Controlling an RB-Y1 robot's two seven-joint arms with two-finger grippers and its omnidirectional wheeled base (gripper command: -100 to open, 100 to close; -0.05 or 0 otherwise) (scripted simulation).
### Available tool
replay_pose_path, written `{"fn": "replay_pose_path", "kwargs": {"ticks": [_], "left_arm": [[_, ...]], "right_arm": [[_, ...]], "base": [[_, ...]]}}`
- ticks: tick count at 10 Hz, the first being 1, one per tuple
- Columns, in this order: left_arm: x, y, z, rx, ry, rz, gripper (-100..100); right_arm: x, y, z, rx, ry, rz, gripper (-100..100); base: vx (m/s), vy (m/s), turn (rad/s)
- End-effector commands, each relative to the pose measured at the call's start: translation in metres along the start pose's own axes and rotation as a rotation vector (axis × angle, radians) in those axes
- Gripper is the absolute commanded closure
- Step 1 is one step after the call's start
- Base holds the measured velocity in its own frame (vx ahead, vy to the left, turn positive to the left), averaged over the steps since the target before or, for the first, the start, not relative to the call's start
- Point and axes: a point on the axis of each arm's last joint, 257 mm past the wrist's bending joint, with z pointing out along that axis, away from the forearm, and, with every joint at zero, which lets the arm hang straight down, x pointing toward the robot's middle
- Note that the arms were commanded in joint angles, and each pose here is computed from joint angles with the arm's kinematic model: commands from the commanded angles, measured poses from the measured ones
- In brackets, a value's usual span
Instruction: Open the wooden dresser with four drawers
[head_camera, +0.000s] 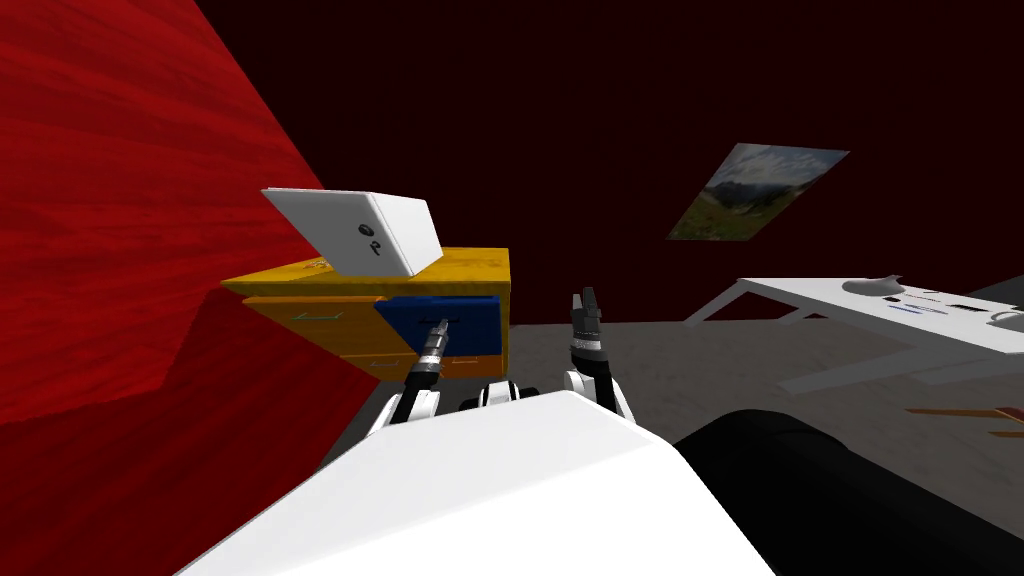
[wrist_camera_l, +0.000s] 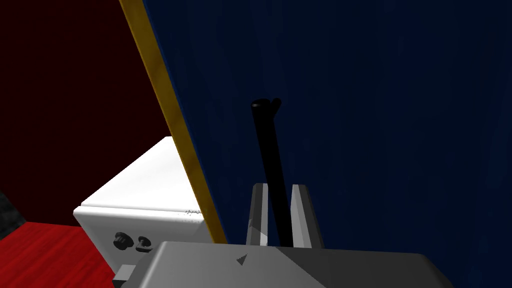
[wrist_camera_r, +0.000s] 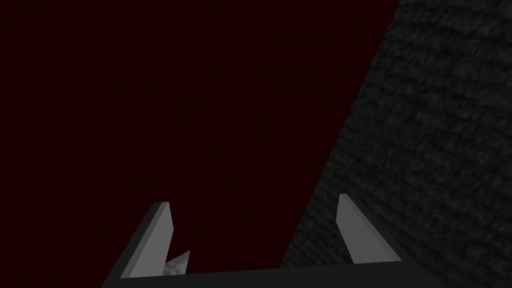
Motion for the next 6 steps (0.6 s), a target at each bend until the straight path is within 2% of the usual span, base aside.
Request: {"fn": "replay_pose_path", "kwargs": {"ticks": [1, 2, 3, 6], "left_arm": [[0.002, 0.002, -0.006, -0.022, 0.009, 0.000, 100], [0.002, 0.000, -0.004, -0.012, 0.007, -0.002, 100], [0.004, 0.002, -0.009, -0.022, 0.012, -0.003, 100], [0.005, 0.001, -0.015, -0.025, 0.018, -0.003, 100]], "right_arm": [[0.000, 0.000, 0.000, 0.000, 0.000, 0.000, 0], [0.000, 0.000, 0.000, 0.000, 0.000, 0.000, 0], [0.000, 0.000, 0.000, 0.000, 0.000, 0.000, 0], [0.000, 0.000, 0.000, 0.000, 0.000, 0.000, 0]], "base": [[-0.205, 0.045, -0.004], [-0.100, 0.010, -0.007], [-0.153, 0.019, 0.021], [-0.195, 0.010, 0.030]]}}
